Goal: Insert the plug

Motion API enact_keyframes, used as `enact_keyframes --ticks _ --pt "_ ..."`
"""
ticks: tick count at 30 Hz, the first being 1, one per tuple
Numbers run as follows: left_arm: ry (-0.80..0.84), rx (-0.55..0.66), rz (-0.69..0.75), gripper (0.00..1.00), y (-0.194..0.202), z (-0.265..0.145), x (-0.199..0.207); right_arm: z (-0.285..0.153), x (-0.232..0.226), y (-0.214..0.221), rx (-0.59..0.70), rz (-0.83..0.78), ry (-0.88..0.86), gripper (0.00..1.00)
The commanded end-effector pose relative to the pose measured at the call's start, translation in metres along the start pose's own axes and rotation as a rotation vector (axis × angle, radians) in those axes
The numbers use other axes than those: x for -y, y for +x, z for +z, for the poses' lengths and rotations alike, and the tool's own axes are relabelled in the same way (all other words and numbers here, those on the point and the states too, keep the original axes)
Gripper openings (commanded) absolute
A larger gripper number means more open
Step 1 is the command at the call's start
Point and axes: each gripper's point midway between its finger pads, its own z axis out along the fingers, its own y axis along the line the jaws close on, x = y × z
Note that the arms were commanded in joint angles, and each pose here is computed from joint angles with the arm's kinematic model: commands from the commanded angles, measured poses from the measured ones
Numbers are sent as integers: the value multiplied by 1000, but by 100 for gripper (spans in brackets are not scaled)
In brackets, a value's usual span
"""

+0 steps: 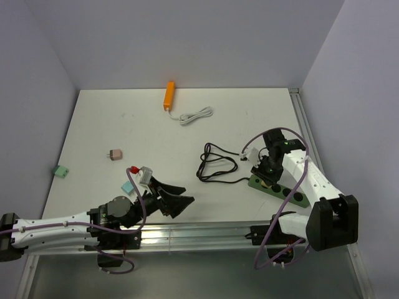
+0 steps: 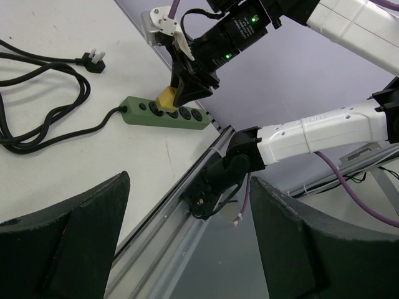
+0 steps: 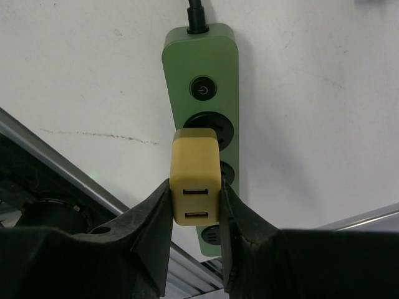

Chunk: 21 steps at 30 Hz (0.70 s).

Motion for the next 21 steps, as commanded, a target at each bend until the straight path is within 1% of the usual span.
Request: enact_keyframes --ticks 1,3,7,13,18,21 --pt "25 38 2 83 -9 0 5 -2 12 -5 4 -121 15 0" --pt "21 31 8 83 -8 0 5 0 13 -2 -22 -123 10 0" --pt "21 33 4 83 -8 -1 4 4 13 -3 -22 -122 -2 0" --pt "20 32 3 83 -7 -3 2 13 9 4 -61 -135 -24 0" --pt "26 37 4 83 -9 -3 3 28 9 16 -120 -159 -46 0" --pt "22 37 7 83 -8 -3 2 37 11 19 -130 -162 -54 0"
